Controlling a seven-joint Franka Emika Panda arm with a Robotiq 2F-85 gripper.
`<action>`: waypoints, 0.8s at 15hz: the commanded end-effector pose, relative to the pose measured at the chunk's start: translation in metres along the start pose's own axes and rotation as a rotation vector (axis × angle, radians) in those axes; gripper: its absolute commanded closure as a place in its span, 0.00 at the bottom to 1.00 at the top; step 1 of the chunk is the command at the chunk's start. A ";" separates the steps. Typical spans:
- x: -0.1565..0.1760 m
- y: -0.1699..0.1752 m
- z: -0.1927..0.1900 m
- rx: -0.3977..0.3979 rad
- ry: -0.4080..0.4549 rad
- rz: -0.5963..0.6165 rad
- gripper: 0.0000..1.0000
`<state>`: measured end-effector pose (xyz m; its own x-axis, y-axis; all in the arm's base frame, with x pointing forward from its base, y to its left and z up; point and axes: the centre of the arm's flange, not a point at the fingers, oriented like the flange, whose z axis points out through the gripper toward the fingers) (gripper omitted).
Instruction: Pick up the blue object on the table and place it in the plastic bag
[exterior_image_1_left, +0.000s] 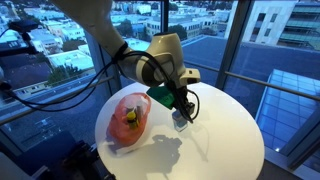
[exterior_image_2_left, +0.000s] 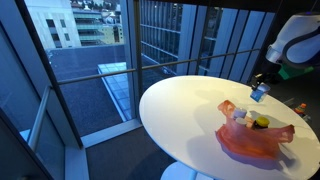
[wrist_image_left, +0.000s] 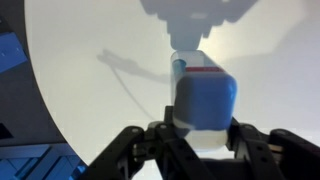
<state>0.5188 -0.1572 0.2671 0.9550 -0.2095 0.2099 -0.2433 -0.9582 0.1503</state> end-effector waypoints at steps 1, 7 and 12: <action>0.005 -0.042 -0.038 0.047 -0.001 -0.080 0.79; -0.002 -0.087 -0.077 0.170 -0.044 -0.203 0.79; -0.004 -0.096 -0.076 0.182 -0.056 -0.206 0.54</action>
<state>0.5255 -0.0494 0.3258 0.9903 -0.0120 0.1386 -0.0131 -0.9999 0.0069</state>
